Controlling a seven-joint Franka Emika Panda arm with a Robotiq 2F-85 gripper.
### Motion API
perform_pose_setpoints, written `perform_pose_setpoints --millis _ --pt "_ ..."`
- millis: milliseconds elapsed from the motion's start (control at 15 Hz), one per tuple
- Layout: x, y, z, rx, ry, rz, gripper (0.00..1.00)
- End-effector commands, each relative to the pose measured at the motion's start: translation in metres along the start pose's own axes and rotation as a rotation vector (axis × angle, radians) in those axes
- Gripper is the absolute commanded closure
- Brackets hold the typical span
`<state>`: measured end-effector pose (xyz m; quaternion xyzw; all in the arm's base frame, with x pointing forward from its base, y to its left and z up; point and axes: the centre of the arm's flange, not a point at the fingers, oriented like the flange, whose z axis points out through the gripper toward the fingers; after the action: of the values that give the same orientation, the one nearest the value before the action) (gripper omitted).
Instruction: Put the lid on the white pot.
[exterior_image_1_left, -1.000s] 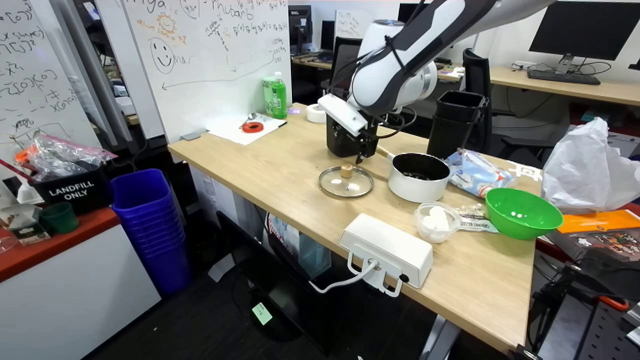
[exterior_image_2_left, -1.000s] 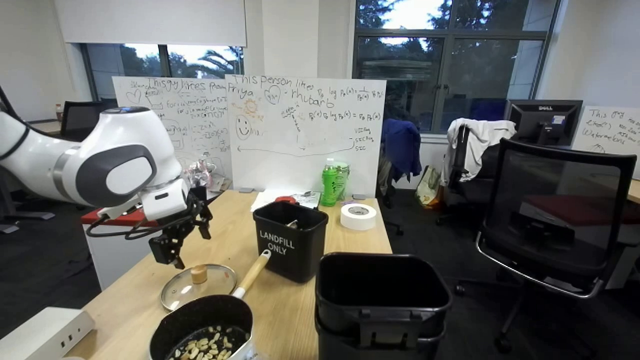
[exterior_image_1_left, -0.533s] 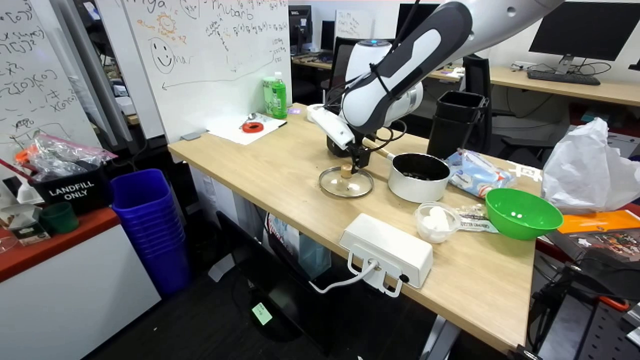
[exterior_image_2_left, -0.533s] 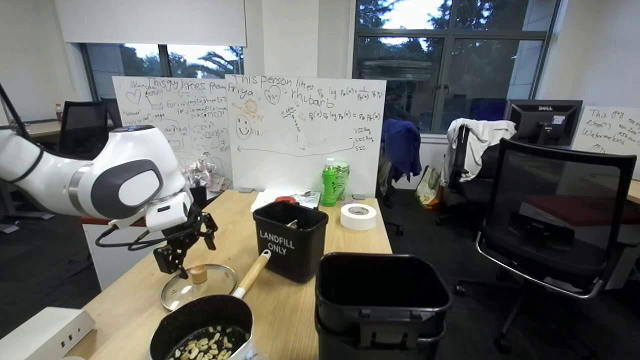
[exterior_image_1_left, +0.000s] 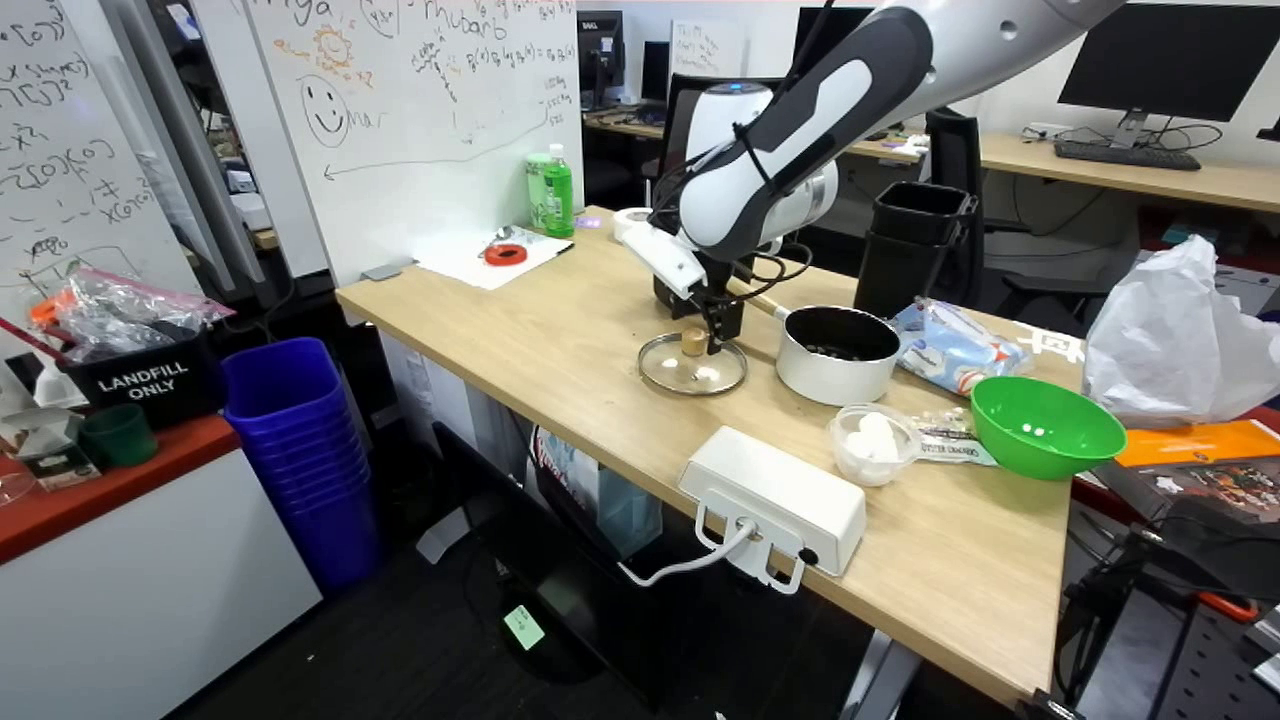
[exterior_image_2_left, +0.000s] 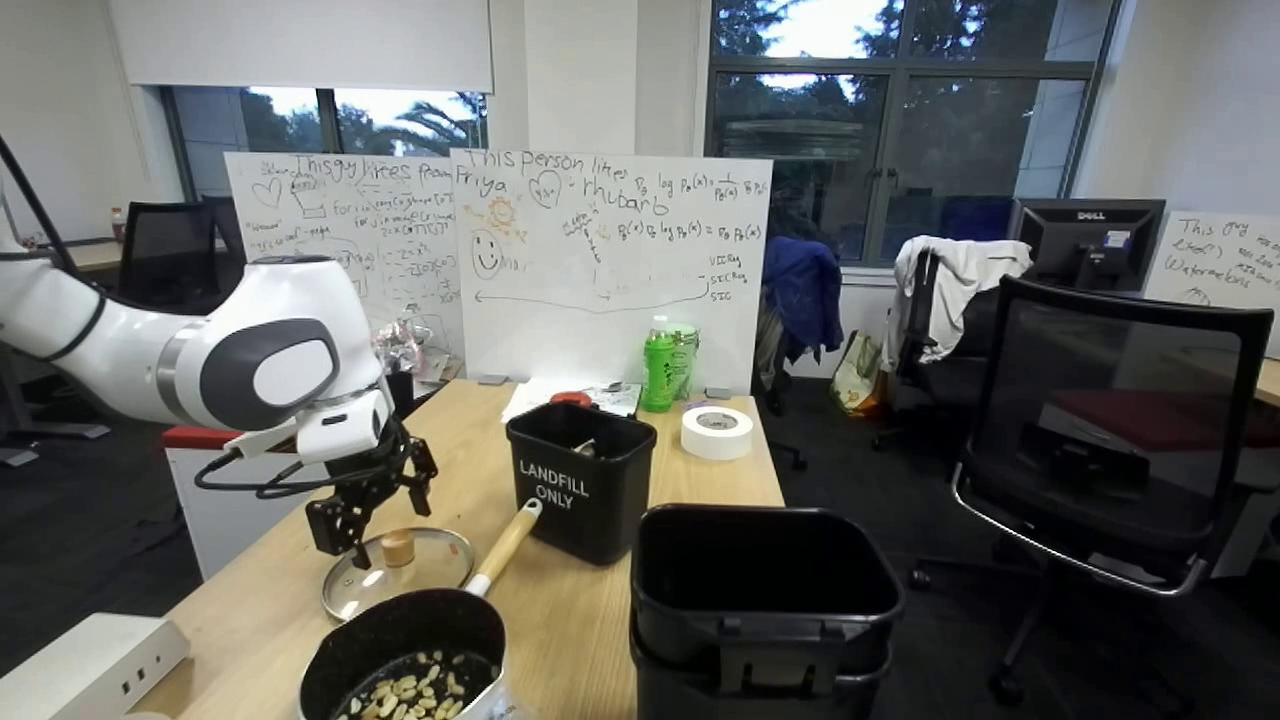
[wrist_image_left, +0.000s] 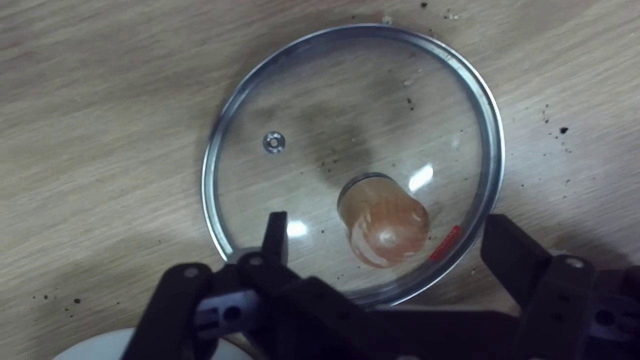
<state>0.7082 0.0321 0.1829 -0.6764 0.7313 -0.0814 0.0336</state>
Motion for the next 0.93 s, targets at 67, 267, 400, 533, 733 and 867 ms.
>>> perform_pose_setpoints --millis 67,267,400,533,733,867 --pt "-0.0007 -0.0082 0.0053 -0.06 -0.039 0.015 0.17" --pt "-0.0008 -0.0082 0.0063 -0.083 -0.061 0.019 0.44" --pt "0.0005 -0.0093 0.0071 -0.092 -0.068 0.026 0.54" --pt "0.0023 -0.0104 0.0081 -0.093 -0.069 0.029 0.6" --pt "0.003 -0.0115 0.0074 -0.081 -0.074 0.03 0.85" --pt "0.0032 -0.0118 0.0049 -0.076 -0.081 0.027 0.85"
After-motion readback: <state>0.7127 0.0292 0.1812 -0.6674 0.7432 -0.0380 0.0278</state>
